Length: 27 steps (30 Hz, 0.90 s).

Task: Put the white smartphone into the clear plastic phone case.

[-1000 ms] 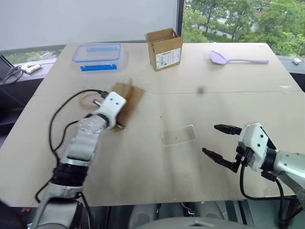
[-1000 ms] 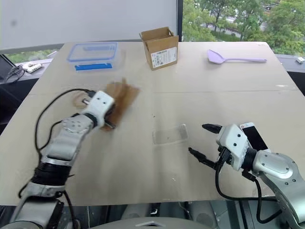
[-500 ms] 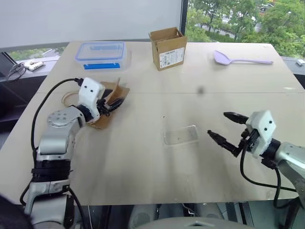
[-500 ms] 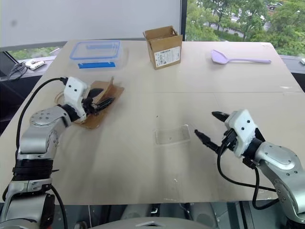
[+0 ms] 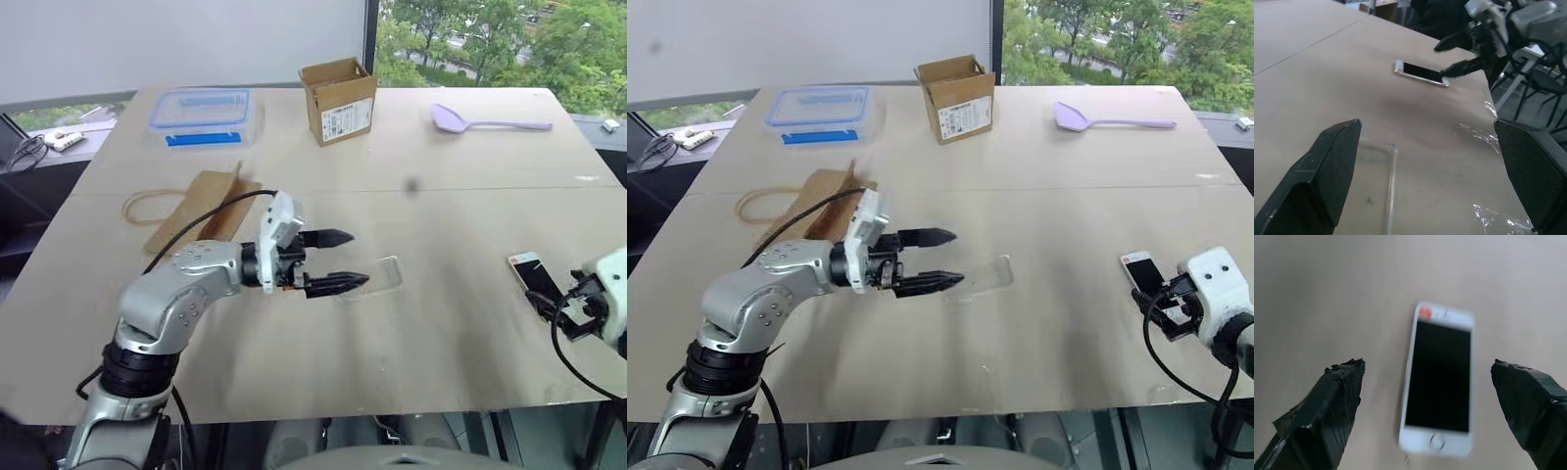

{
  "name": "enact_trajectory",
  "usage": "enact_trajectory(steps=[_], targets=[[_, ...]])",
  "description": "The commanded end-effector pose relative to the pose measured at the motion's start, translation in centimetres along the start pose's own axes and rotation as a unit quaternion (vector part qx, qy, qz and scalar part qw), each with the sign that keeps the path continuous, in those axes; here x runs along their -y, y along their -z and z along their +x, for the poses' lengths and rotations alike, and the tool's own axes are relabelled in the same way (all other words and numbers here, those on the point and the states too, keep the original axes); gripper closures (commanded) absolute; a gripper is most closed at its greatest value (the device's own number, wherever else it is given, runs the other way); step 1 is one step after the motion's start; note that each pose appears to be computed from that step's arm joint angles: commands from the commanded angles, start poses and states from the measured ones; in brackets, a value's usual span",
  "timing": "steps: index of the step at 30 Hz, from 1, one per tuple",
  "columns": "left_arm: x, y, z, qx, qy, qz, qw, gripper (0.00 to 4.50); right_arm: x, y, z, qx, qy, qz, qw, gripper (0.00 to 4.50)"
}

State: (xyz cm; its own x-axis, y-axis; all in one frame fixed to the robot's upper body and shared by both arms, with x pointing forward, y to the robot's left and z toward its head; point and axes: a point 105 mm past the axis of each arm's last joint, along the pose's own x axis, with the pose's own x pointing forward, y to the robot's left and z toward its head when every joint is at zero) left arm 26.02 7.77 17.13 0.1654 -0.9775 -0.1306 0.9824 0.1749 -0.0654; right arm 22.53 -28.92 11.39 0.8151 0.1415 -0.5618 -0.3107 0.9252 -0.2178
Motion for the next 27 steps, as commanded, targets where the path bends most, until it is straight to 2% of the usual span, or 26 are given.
enact_trajectory(steps=[1,7,11,14,17,21,27], targets=[[0.8,-0.5,0.4,-0.003,0.031,0.044,0.999,0.04,1.0,-0.2,0.0,-0.004,-0.004,0.031,0.999,0.00],[0.7,-0.2,0.6,-0.006,0.042,0.057,0.997,0.04,3.7,1.9,2.8,-0.043,0.022,0.113,0.992,0.00],[0.5,-0.4,0.5,-0.001,0.033,0.060,0.998,0.04,3.0,2.6,3.7,-0.072,-0.019,0.146,0.986,0.00],[0.4,-0.4,0.5,0.000,0.029,0.059,0.998,0.04,2.0,2.5,4.1,-0.081,-0.062,0.146,0.984,0.00],[0.4,-0.3,0.4,0.002,0.024,0.058,0.998,0.04,2.0,0.6,4.3,-0.040,-0.076,0.171,0.982,0.00],[0.4,0.0,0.6,0.003,0.014,0.055,0.998,0.04,1.7,1.1,4.0,-0.053,-0.091,0.156,0.982,0.00],[0.6,0.4,0.4,-0.003,0.009,0.054,0.998,0.04,0.6,5.2,4.5,-0.157,-0.096,0.067,0.981,0.00]])
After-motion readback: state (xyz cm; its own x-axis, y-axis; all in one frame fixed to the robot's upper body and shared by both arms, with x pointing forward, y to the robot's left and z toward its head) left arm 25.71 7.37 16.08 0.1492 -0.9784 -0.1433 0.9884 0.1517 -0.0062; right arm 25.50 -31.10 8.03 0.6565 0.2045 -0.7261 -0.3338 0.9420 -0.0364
